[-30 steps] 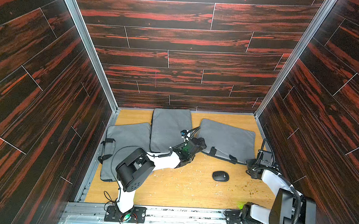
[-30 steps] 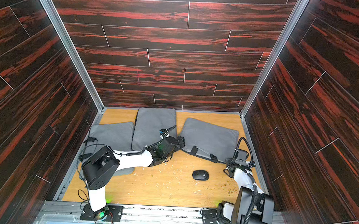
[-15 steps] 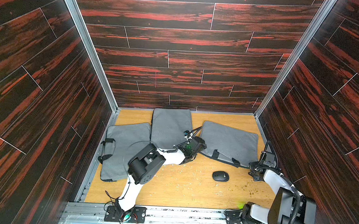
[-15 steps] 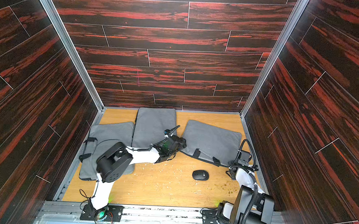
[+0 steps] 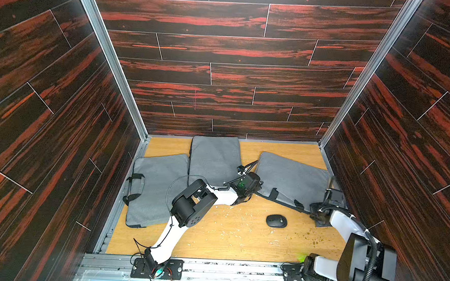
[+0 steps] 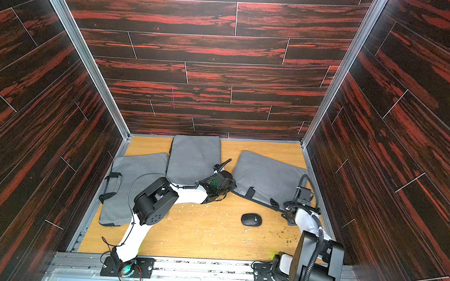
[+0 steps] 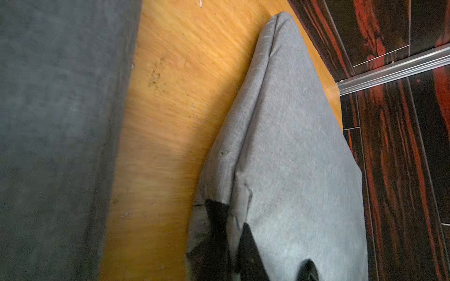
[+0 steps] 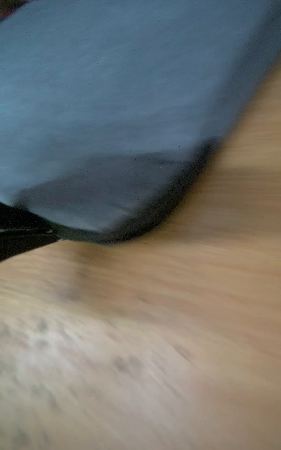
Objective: Put the mouse into the laptop bag
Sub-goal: Unzip the zipper on the zippered laptop bag.
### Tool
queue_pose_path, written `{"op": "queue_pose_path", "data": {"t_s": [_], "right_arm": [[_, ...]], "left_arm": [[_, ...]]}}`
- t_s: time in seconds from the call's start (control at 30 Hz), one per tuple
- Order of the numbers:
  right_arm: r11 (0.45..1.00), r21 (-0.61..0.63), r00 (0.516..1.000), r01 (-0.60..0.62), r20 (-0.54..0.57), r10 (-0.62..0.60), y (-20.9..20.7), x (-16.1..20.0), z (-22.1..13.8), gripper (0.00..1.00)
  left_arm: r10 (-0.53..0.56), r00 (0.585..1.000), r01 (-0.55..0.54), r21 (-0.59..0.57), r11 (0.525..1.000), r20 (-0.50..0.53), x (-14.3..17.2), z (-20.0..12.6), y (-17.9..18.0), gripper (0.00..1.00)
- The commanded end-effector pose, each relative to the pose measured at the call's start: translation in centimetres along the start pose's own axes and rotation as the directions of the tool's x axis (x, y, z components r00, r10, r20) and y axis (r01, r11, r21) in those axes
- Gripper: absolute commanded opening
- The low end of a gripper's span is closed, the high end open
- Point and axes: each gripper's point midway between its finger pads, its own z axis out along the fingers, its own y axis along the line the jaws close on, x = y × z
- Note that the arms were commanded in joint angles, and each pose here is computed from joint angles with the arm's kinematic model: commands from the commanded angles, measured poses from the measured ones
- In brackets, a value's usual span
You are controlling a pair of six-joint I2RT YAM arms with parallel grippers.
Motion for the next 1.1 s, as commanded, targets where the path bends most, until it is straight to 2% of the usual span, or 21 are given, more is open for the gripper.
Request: {"op": "queue_pose_path", "data": {"t_s": [0.0,0.23,0.37,0.47,0.63,0.73,0.87,0.93,1.07], "right_arm": [[0.999,-0.039,0.992,0.002,-0.124,-0.006,1.2,3.9,0.1,0.00],[0.985,-0.137,0.976,0.105,-0.173,-0.128,4.7,7.4,-0.3,0.00],[0.927,-0.290,0.945,0.239,-0.151,-0.291,8.8,8.8,-0.8,0.00],[0.897,-0.317,0.921,0.309,-0.136,-0.365,10.4,9.0,-0.7,0.00],[0.867,-0.340,0.901,0.364,-0.107,-0.420,11.5,9.6,-0.4,0.00],[0.828,-0.379,0.874,0.413,-0.092,-0.478,12.9,10.5,-0.2,0.00],[0.781,-0.418,0.837,0.465,-0.080,-0.541,14.5,11.5,-0.2,0.00],[0.777,-0.411,0.841,0.477,-0.041,-0.539,14.3,10.9,-0.5,0.00],[0.777,-0.362,0.838,0.515,0.026,-0.544,13.4,9.5,-1.1,0.00]], "left_arm": [[0.012,0.999,-0.009,0.067,0.998,-0.037,1.8,-1.5,-2.7,0.00],[0.030,0.999,-0.027,0.103,0.994,-0.026,2.2,-2.8,-4.2,0.00],[0.060,0.998,-0.057,0.140,0.989,-0.014,2.3,-4.0,-5.7,0.00],[0.101,0.995,-0.097,0.166,0.981,-0.011,3.1,-4.9,-7.0,0.00],[0.143,0.989,-0.129,0.227,0.965,-0.043,6.4,-6.0,-9.5,0.00],[0.189,0.981,-0.175,0.242,0.954,-0.038,8.3,-6.7,-11.1,0.01],[0.227,0.971,-0.201,0.250,0.947,-0.080,10.3,-6.0,-12.3,0.03],[0.230,0.969,-0.202,0.249,0.947,-0.088,10.6,-5.6,-12.4,0.08],[0.250,0.965,-0.224,0.236,0.946,-0.085,10.4,-5.6,-12.5,0.43]]}}
